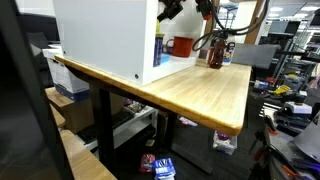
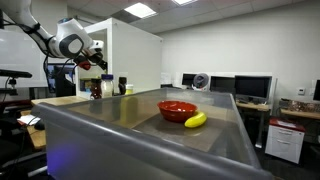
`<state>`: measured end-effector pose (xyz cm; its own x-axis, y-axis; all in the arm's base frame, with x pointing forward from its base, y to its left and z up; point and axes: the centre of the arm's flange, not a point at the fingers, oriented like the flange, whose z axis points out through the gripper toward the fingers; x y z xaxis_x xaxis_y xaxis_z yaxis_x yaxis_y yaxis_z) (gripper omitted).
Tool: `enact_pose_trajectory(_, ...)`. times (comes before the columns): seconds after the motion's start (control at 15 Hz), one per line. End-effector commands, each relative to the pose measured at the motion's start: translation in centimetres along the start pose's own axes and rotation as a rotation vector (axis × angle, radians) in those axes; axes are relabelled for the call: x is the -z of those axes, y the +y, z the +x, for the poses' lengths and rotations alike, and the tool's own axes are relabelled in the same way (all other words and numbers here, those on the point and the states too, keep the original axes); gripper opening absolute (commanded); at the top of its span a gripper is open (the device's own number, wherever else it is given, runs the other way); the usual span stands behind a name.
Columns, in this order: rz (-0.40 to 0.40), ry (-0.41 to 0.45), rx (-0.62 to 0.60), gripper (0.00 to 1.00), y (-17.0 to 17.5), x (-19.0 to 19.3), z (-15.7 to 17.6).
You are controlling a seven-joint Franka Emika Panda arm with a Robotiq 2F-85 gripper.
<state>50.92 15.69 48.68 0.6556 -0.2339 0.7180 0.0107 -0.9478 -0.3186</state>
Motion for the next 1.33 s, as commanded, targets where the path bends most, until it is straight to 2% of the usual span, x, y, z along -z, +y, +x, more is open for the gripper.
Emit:
enact_pose_trajectory(0.0, 0.021, 0.016, 0.022, 1.00, 0.2, -1.0, 0.6)
enact_pose_trajectory(0.07, 0.020, 0.016, 0.024, 0.94, 0.2, -1.2, 0.6)
enact_pose_trajectory(0.13, 0.021, 0.015, 0.024, 0.75, 0.2, -1.3, 0.6)
enact_pose_trajectory(0.73, 0.002, 0.013, 0.004, 0.28, 0.9, -1.5, 0.2)
enact_pose_trajectory(1.27, 0.019, 0.010, 0.023, 0.27, 0.9, 0.7, -0.5)
